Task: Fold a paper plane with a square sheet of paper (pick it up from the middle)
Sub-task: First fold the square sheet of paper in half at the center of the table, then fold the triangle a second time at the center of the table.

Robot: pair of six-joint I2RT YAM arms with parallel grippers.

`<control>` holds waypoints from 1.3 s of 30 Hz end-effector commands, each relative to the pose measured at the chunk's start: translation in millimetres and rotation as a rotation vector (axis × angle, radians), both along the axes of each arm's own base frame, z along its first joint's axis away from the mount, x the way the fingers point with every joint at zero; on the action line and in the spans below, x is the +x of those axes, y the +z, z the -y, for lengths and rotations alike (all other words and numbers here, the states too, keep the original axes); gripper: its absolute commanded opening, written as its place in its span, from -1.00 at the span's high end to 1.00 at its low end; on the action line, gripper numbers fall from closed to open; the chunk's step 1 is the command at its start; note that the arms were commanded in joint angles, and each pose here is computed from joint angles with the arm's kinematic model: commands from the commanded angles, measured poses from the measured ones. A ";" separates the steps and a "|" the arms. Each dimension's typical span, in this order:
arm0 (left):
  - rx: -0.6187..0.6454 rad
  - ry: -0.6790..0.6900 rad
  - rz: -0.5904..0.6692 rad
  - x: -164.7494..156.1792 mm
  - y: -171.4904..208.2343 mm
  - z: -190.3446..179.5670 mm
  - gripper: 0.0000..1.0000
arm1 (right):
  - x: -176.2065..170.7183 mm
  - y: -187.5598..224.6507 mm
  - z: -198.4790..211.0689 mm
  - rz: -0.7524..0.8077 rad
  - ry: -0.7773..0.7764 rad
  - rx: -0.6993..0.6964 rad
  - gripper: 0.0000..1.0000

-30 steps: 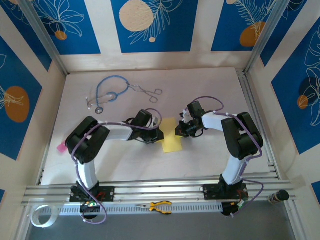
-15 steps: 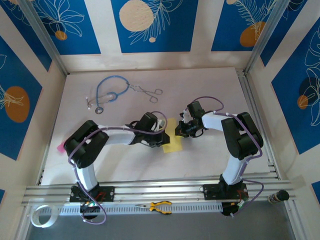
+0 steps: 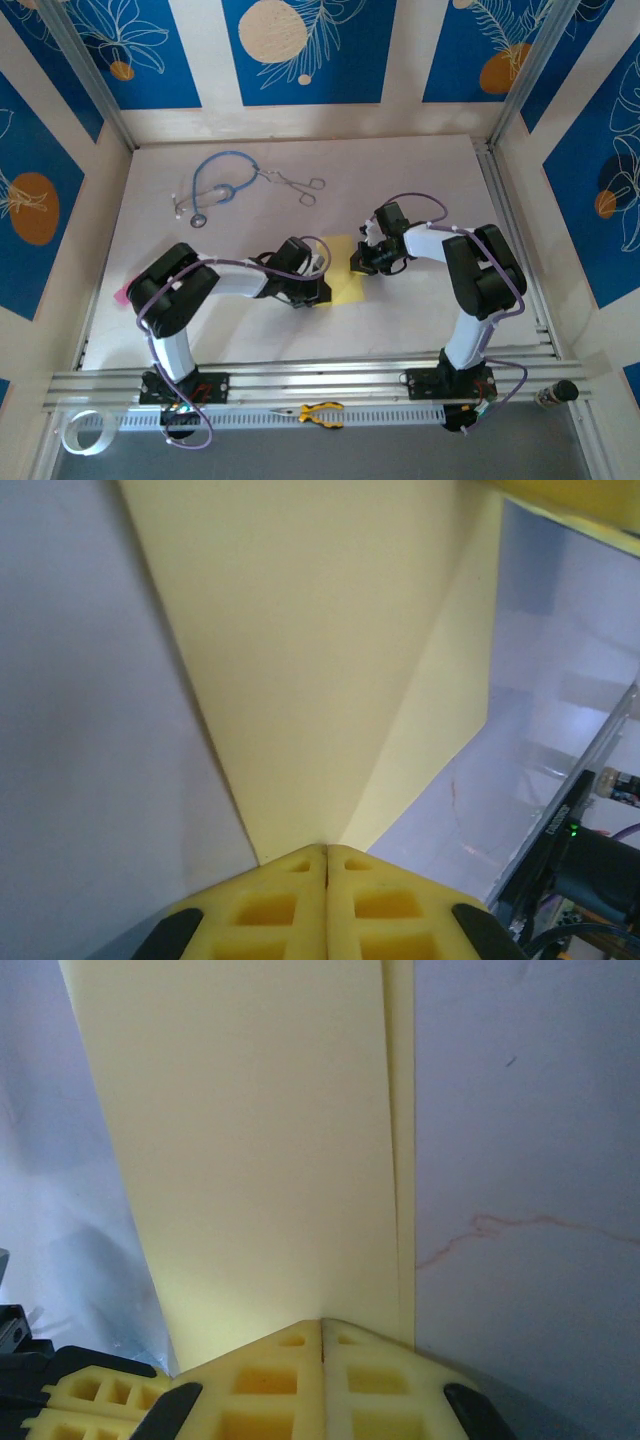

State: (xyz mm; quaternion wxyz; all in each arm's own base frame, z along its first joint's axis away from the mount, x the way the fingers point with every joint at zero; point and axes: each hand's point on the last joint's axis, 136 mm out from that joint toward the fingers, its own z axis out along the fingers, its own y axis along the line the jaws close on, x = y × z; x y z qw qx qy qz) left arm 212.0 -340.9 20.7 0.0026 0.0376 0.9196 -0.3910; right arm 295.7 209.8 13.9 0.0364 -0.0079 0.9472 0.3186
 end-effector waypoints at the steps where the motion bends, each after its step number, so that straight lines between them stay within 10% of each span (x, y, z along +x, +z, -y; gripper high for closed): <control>1: 0.032 -0.005 0.046 -1.1 14.8 -6.1 0.83 | -21.9 -18.5 7.2 -0.072 0.020 -0.056 1.00; 8: 0.012 0.100 0.182 46.1 65.2 -19.3 0.69 | -30.1 -6.3 -15.2 -0.047 0.073 -0.030 1.00; 20: -0.008 0.171 0.124 120.3 36.7 -24.1 0.76 | -35.6 11.2 -26.6 -0.065 0.046 0.015 1.00; 39: 0.017 0.137 0.048 112.4 -20.3 -31.8 0.82 | -57.3 55.4 -2.6 -0.136 -0.105 0.157 0.62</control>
